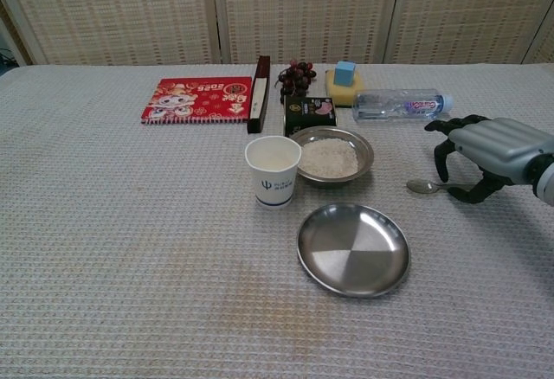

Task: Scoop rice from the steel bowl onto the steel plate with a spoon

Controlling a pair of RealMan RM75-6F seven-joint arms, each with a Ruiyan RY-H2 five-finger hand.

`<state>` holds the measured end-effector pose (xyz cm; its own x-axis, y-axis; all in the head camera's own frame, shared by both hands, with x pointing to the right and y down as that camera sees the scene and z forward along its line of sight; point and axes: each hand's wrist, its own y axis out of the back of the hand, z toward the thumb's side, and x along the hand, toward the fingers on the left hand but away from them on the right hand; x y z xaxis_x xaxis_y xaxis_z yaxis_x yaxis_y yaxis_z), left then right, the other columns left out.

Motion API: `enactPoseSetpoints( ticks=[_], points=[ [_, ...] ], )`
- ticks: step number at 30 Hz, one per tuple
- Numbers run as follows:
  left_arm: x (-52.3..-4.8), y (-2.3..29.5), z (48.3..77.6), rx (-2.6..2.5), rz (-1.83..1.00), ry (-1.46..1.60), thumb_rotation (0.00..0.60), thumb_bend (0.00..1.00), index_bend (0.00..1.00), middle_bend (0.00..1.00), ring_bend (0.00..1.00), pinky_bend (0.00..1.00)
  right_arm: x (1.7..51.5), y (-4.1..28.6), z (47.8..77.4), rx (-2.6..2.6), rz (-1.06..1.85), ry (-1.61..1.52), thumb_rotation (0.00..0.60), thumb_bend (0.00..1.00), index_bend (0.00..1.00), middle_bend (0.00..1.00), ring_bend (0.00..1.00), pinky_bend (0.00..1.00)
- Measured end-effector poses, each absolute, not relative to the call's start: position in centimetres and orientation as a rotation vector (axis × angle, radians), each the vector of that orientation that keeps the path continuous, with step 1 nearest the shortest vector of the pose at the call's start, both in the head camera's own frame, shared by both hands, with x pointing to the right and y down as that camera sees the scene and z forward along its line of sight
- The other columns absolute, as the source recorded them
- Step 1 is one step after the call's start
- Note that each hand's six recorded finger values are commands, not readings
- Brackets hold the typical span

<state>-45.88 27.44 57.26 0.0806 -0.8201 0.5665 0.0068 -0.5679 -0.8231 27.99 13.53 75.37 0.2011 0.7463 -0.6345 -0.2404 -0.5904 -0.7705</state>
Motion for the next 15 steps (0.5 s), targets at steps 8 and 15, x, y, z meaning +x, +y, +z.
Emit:
enactPoseSetpoints(
  ticks=[8,15],
  points=[
    [-45.88,27.43,57.29,-1.688,-1.566,0.812,0.6,0.47,0.0,0.0,0.0,0.19,28.16,13.58,75.6,-1.658,1.53,-0.476,0.596,0.31,0.53,0.0,0.0,0.0],
    [-45.89,27.42,57.4,-1.69,-1.57,0.809,0.6,0.47,0.0,0.0,0.0,0.19,28.26,13.62,75.74,-1.662,1.539,-0.475,0.6,0.31,0.53,0.0,0.0,0.0]
  ],
)
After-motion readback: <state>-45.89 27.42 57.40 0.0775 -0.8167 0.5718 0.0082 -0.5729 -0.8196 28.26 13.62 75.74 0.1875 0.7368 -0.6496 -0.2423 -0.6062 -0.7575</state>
